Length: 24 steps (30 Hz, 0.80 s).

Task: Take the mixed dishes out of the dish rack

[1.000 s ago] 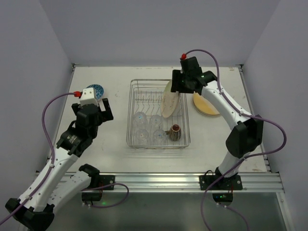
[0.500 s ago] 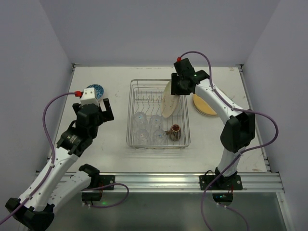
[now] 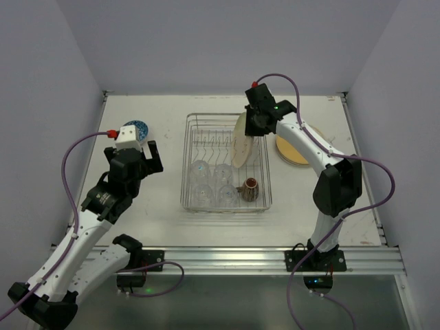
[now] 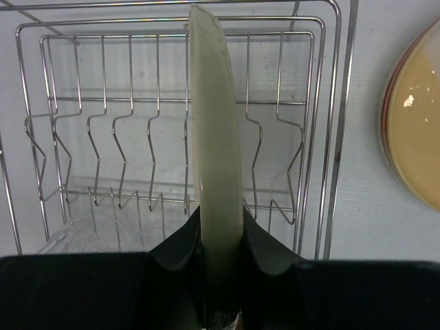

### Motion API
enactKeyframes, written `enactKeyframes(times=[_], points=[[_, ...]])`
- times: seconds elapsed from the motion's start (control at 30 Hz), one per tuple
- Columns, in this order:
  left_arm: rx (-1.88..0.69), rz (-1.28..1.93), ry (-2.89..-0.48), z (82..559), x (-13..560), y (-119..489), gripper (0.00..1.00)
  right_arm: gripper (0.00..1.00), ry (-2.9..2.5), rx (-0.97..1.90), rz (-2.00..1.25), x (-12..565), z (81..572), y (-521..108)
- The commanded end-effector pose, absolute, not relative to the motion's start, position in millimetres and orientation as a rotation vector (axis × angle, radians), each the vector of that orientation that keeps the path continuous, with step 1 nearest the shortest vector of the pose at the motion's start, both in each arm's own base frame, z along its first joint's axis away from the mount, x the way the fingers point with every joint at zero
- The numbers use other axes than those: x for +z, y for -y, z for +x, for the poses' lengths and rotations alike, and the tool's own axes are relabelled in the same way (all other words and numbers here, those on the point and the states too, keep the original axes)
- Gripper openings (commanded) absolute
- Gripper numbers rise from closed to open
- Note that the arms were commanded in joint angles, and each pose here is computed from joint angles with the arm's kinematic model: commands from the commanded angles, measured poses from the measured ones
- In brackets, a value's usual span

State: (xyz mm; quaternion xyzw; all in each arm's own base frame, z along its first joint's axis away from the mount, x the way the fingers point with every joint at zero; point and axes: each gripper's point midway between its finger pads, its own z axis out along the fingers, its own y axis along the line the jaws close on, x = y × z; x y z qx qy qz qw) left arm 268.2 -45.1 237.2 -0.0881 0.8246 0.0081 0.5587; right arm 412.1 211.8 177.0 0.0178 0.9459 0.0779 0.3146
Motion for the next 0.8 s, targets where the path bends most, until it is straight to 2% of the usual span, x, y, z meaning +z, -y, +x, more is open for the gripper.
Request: enactKeyframes(times=[0.0,0.77], points=[[0.008,-0.207,-1.915,272,244,45,1.00,0.00,-2.421,0.184,0.093,205,414,-202],[0.005,-0.209,-1.910,272,245,45,1.00,0.00,-2.204,0.236,0.125,315,401,-180]])
